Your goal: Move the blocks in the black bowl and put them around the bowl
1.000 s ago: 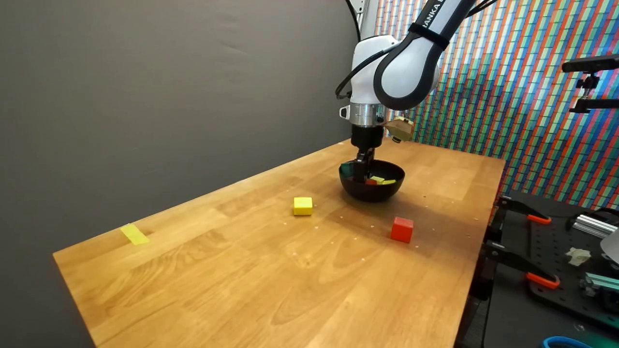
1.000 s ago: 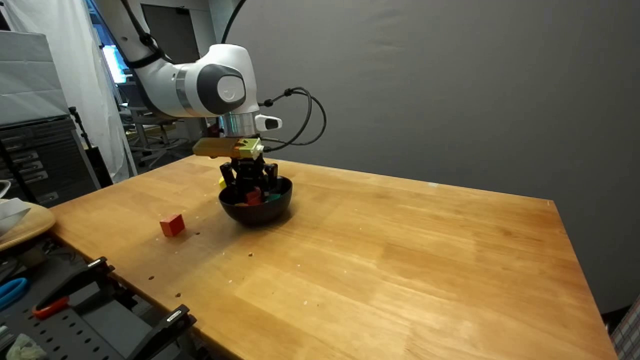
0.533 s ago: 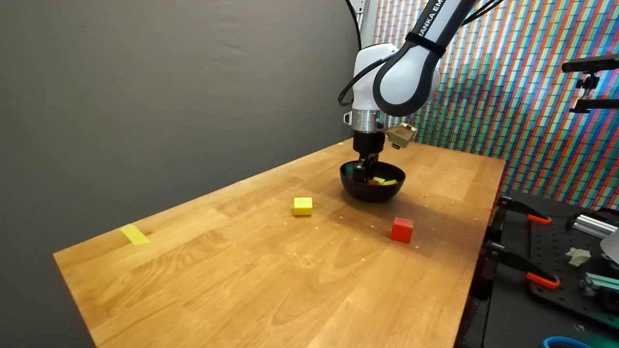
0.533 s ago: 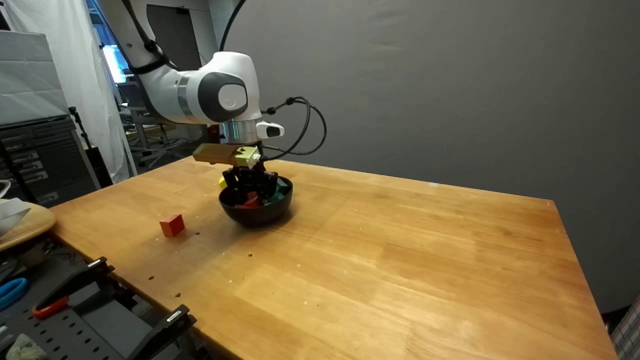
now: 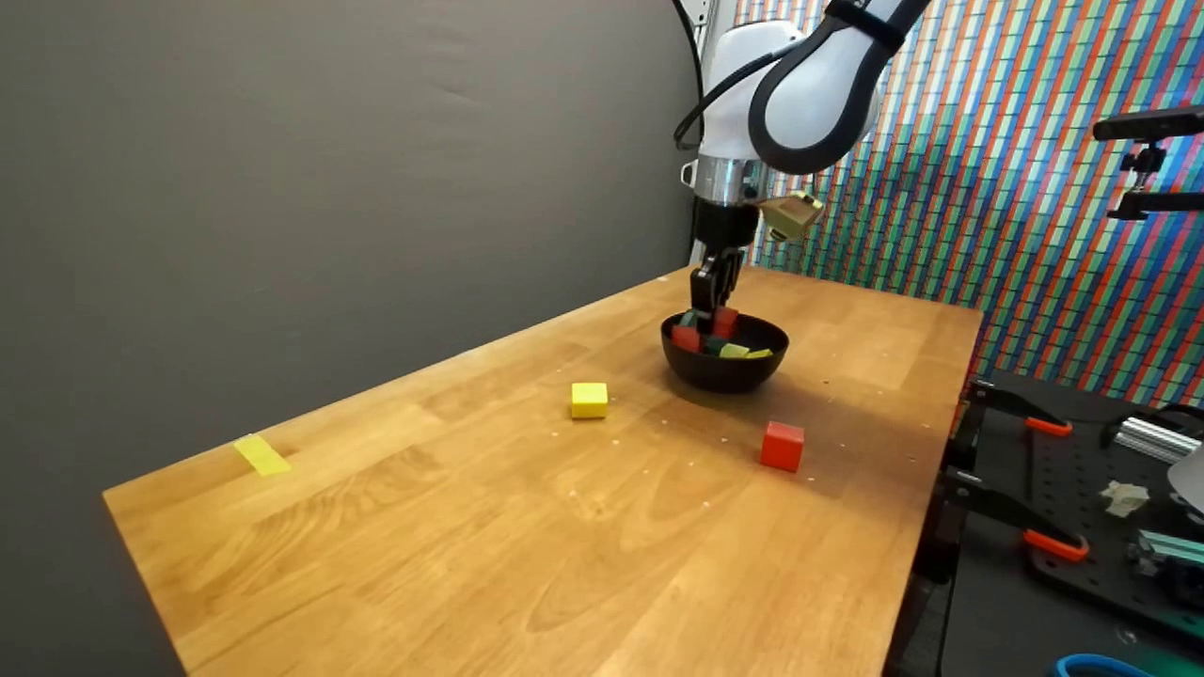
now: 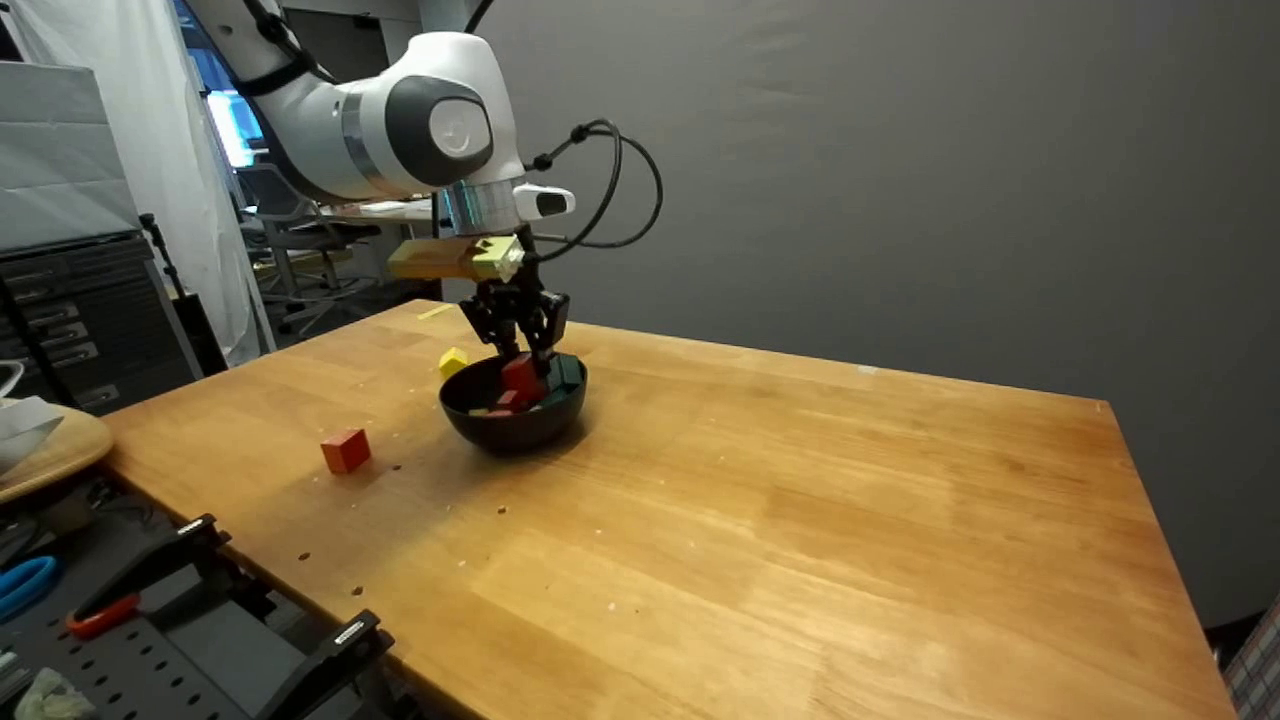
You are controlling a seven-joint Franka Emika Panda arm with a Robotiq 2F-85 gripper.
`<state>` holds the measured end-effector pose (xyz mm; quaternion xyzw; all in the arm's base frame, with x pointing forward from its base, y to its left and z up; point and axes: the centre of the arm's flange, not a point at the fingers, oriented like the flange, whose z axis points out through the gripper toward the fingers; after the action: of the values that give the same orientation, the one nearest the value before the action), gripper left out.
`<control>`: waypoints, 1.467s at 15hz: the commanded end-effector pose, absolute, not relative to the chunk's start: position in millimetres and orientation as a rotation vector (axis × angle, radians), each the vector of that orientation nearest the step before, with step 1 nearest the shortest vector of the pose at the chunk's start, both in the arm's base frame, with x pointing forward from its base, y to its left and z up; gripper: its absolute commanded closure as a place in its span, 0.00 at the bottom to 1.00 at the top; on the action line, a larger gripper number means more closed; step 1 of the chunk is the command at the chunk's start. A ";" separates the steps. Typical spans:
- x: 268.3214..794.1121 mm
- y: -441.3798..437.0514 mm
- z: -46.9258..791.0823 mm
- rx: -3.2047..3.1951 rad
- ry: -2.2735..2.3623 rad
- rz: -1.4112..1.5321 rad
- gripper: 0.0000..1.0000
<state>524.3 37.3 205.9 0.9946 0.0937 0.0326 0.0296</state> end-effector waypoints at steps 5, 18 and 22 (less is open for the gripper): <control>472.6 -41.3 257.0 2.941 -0.006 0.226 0.85; 462.9 -84.4 138.4 2.884 -0.306 0.010 0.32; 459.2 -69.1 169.3 2.858 -0.296 0.016 0.01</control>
<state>457.9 -80.1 141.0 0.9873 -0.1002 -0.0078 0.1231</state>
